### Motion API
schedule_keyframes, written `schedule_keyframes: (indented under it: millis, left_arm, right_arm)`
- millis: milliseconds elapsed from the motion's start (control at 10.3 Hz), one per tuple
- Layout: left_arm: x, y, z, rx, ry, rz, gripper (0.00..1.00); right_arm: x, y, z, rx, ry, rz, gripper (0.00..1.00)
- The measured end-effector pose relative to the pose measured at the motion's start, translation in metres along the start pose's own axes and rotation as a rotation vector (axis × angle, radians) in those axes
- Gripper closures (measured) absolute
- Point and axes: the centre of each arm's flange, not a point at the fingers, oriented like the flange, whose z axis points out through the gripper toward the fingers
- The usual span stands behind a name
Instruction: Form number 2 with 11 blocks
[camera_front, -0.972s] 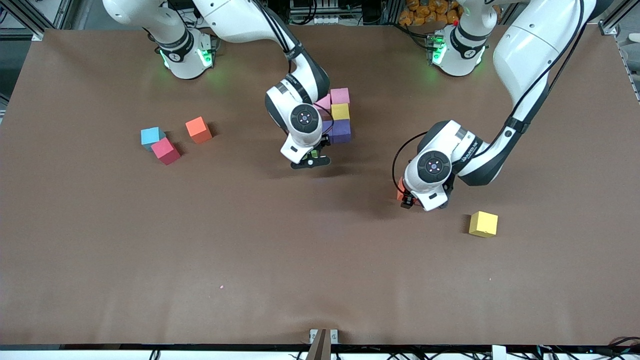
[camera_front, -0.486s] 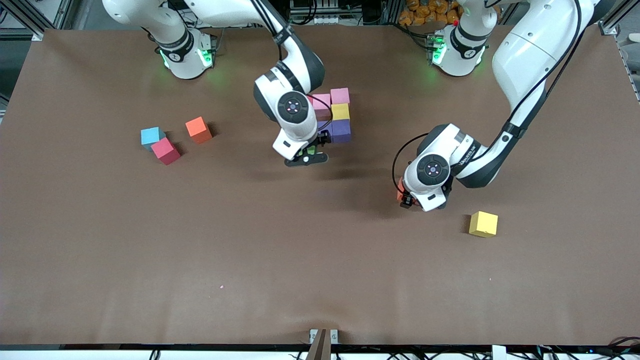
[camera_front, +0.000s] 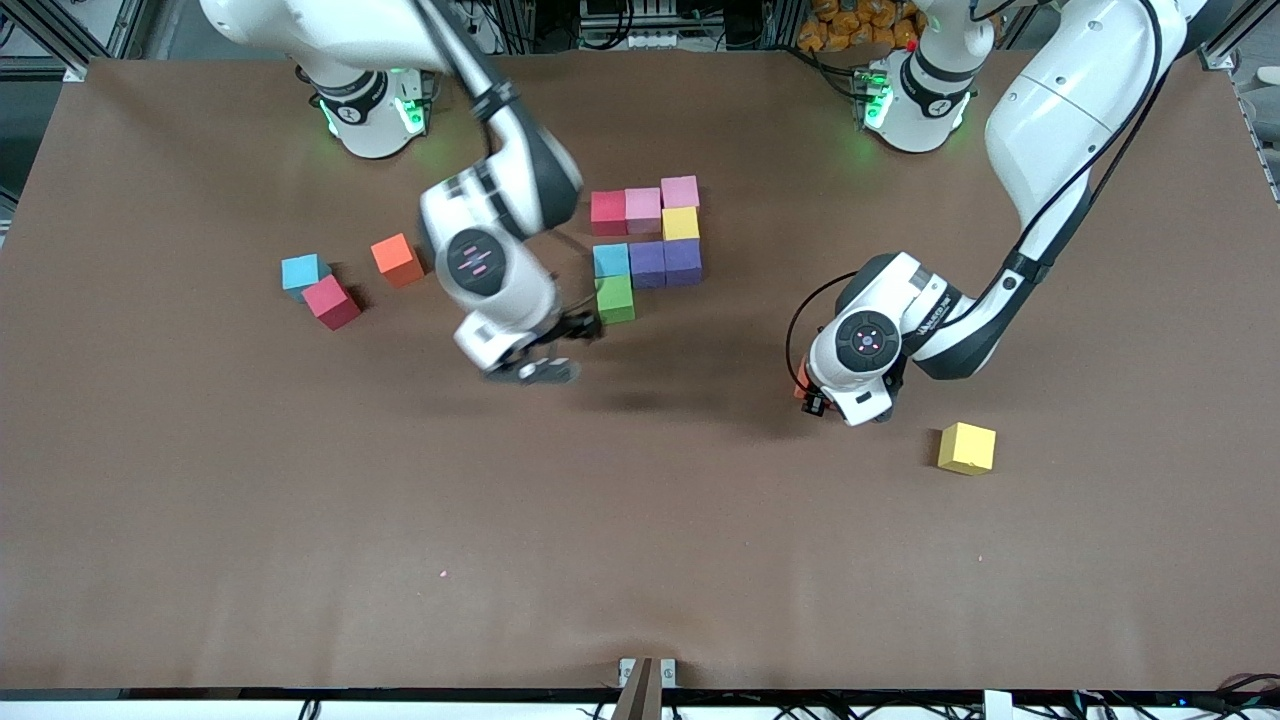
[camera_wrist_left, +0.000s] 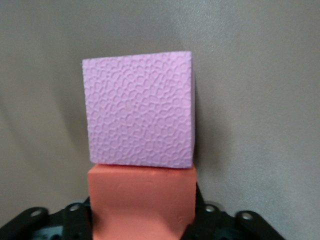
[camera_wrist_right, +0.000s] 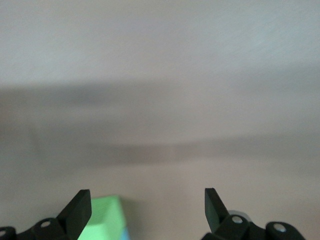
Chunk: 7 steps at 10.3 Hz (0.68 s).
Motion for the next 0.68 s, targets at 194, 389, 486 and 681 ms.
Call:
schedule_keyframes:
  millis: [194,389,486,681]
  left_arm:
    - [-0.001,0.003,-0.005,-0.015,-0.006,-0.004,0.38]
    - [-0.012,0.010,-0.024,-0.054,-0.023,-0.027,0.38]
    - [-0.019,0.015,-0.038,-0.078,-0.035,-0.044,0.38]
    - [-0.031,0.023,-0.062,-0.113,-0.078,-0.089,0.38]
  right_arm:
    - [0.032,0.084,-0.002,-0.033,-0.008,-0.034,0.00]
    - [0.036,0.146,0.008,-0.073,-0.030,-0.088,0.00]
    - [0.030,0.171,0.014,-0.098,-0.027,-0.117,0.00]
    - [0.001,0.207,0.022,-0.146,-0.031,-0.171,0.00]
